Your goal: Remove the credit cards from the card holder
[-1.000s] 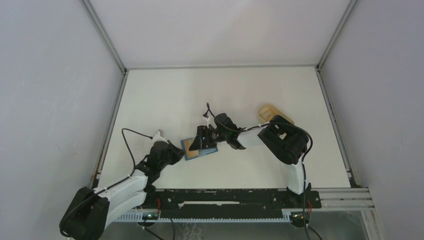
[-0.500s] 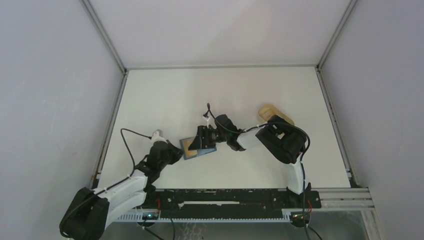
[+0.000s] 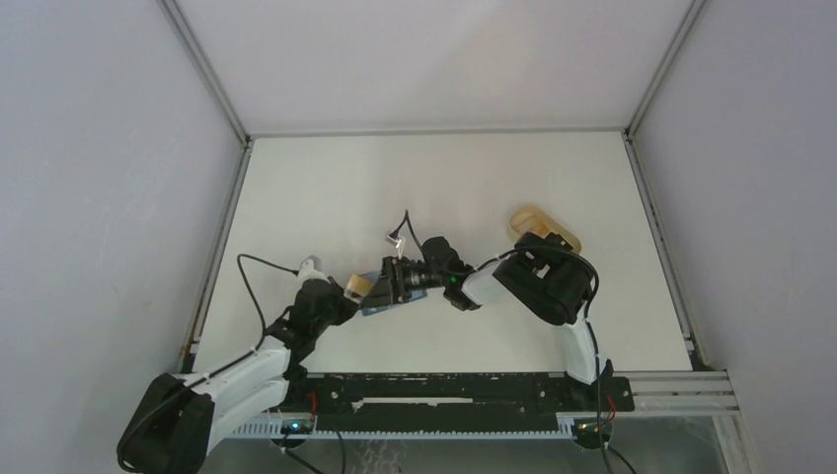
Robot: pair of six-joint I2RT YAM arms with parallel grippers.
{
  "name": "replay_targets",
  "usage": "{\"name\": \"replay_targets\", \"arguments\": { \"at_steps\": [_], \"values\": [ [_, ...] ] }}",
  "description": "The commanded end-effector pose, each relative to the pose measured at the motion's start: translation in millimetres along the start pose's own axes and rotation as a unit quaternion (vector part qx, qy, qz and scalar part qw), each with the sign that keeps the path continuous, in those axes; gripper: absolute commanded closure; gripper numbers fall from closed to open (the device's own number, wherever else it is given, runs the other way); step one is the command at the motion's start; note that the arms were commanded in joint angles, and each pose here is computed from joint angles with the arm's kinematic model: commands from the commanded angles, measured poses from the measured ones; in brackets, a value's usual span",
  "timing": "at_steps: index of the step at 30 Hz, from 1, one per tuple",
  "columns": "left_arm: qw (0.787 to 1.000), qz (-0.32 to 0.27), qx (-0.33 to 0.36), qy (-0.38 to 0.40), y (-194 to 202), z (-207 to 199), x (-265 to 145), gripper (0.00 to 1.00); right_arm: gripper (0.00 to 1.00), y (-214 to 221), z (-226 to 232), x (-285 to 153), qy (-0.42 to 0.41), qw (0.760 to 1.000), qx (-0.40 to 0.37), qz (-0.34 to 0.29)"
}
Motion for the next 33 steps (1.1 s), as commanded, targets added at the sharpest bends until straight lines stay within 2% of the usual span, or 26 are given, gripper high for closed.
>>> {"name": "replay_targets", "arguments": {
  "at_steps": [1,11,17,24,29,33],
  "values": [
    [0.999,0.028,0.015,-0.010,12,8,-3,1.00,0.30,3,3,4,-0.010,1.000,0.005,0.009],
    [0.999,0.026,0.017,-0.013,11,9,-4,1.00,0.29,-6,-21,-11,0.062,0.998,0.008,-0.003],
    [0.999,0.027,0.017,-0.017,12,11,-5,1.00,0.21,-21,4,-33,0.112,0.989,-0.087,-0.039],
    [0.999,0.027,0.017,-0.015,10,8,-4,1.00,0.05,-27,18,-55,0.223,0.954,-0.194,-0.055],
    [0.999,0.029,0.018,-0.012,9,6,-3,1.00,0.03,-22,-10,-60,0.354,0.903,-0.240,-0.037],
    [0.999,0.033,0.017,0.000,9,3,-4,1.00,0.00,-17,-29,-56,0.408,0.871,-0.271,-0.029]
  ]
}}
Point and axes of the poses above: each gripper's point midway between its finger pads, its own x axis out along the fingers, its own z axis along the line the jaws close on, y = z × x, the point moved 3 cm from there along -x, back along the fingers, and after that the axes turned 9 degrees about x, right-handed, at the moved point
